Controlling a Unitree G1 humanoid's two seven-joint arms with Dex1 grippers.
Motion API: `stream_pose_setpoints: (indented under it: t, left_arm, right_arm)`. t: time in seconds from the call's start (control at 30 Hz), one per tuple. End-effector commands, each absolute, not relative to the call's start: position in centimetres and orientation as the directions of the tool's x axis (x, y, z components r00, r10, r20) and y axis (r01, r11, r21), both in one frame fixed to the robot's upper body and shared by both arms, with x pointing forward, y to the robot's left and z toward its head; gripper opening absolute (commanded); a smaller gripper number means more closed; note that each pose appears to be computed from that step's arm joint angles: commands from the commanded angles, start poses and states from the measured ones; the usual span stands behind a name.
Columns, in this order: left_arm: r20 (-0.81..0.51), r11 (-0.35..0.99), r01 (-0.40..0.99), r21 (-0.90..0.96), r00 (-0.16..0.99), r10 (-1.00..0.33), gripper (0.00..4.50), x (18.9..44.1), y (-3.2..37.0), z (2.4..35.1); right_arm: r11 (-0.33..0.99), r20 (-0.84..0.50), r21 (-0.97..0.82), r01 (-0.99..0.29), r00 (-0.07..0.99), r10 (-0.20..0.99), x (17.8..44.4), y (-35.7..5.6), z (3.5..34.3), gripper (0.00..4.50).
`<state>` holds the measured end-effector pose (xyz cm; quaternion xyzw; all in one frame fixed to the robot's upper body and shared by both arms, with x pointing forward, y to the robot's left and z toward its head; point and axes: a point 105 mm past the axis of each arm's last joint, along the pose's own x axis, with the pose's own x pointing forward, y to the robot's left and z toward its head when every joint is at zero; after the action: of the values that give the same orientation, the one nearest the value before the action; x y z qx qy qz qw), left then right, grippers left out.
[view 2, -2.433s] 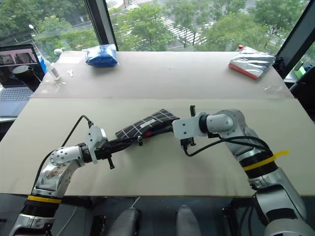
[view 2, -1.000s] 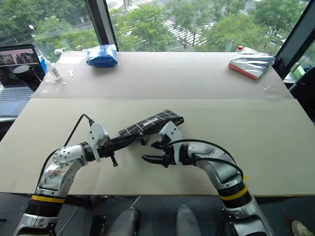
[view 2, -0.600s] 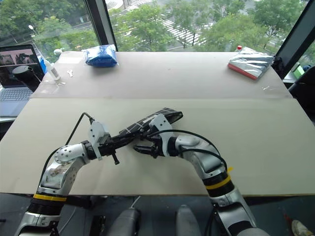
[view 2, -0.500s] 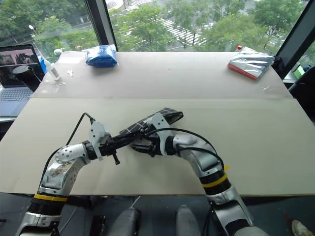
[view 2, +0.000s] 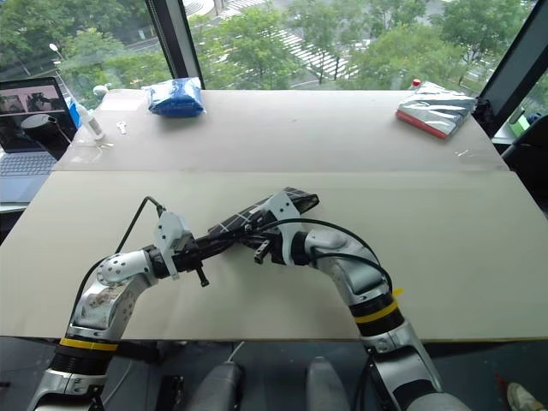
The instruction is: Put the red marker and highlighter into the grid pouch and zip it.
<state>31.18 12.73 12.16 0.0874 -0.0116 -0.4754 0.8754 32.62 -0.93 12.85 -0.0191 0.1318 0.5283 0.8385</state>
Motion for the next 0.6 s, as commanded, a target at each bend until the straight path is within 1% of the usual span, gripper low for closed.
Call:
stream_pose_setpoints:
  t: [0.03, 0.17, 0.23, 0.3, 0.33, 0.43, 0.5, 0.6]
  left_arm:
    - [-0.035, 0.529, 0.827, 0.192, 0.544, -0.838, 0.0, 31.2, 12.7, 13.0]
    - [-0.034, 0.532, 0.824, 0.197, 0.548, -0.836, 0.0, 31.2, 12.9, 13.1]
    - [-0.034, 0.532, 0.823, 0.198, 0.548, -0.836, 0.0, 31.2, 12.9, 13.1]
    - [-0.035, 0.533, 0.822, 0.198, 0.55, -0.835, 0.0, 31.2, 13.0, 13.1]
    - [-0.035, 0.534, 0.822, 0.198, 0.55, -0.834, 0.0, 31.1, 13.0, 13.1]
    - [-0.035, 0.536, 0.821, 0.197, 0.552, -0.833, 0.0, 31.1, 13.1, 13.1]
    - [-0.035, 0.537, 0.82, 0.196, 0.554, -0.832, 0.0, 31.1, 13.1, 13.1]
    - [-0.036, 0.538, 0.82, 0.194, 0.554, -0.832, 0.0, 31.0, 13.1, 13.0]
  right_arm:
    - [0.418, -0.176, 0.065, -0.906, 0.402, 0.899, 32.3, -1.3, 14.7, 0.08]
    - [0.405, -0.193, 0.068, -0.912, 0.386, 0.902, 31.8, -3.0, 14.4, 0.08]
    - [0.407, -0.223, 0.065, -0.911, 0.384, 0.896, 31.6, -4.4, 14.1, 0.08]
    - [0.458, -0.269, 0.058, -0.887, 0.428, 0.863, 32.3, -6.3, 13.5, 0.08]
    - [0.507, -0.3, 0.03, -0.862, 0.476, 0.827, 33.0, -7.7, 13.0, 0.08]
    - [0.583, -0.347, -0.03, -0.812, 0.555, 0.756, 34.4, -10.2, 12.5, 0.08]
    - [0.621, -0.357, -0.06, -0.782, 0.597, 0.718, 35.2, -11.5, 12.6, 0.08]
    - [0.691, -0.356, -0.132, -0.711, 0.685, 0.636, 36.9, -14.6, 13.8, 0.08]
